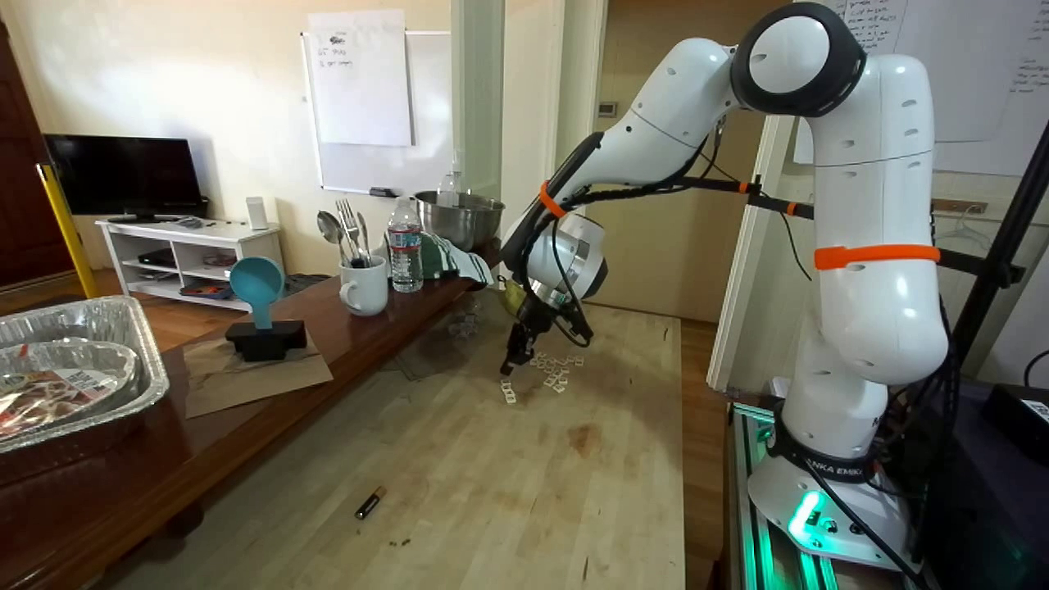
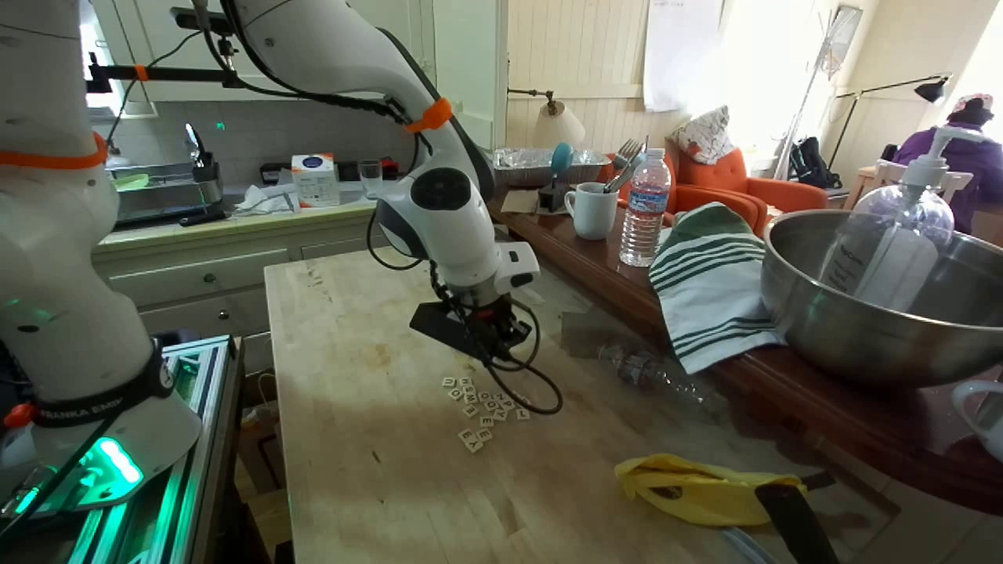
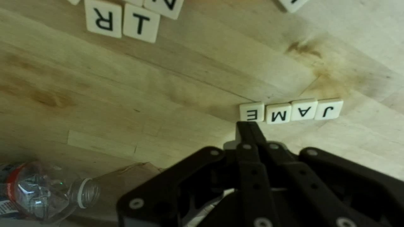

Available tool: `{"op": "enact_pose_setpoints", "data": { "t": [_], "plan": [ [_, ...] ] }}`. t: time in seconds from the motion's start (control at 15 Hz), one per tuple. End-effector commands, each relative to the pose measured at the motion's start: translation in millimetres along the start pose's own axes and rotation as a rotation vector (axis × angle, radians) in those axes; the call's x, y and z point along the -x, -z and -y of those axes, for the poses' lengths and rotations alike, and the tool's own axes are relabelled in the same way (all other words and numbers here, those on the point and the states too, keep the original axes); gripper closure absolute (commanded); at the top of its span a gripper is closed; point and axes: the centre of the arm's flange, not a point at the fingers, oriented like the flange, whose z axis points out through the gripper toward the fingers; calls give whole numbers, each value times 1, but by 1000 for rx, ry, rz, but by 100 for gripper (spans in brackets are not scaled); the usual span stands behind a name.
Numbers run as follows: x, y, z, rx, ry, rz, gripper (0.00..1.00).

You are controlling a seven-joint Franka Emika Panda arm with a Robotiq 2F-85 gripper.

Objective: Move two letter tiles to the left.

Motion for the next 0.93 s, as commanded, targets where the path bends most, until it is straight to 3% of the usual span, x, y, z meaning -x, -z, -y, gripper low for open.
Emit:
{"op": "enact_pose_setpoints", "data": {
  "t": [0.0,0.87],
  "plan": [
    [10,-6,2,-27,5,-28,100],
    [17,-16,4,-40,14,-13,100]
  ]
}}
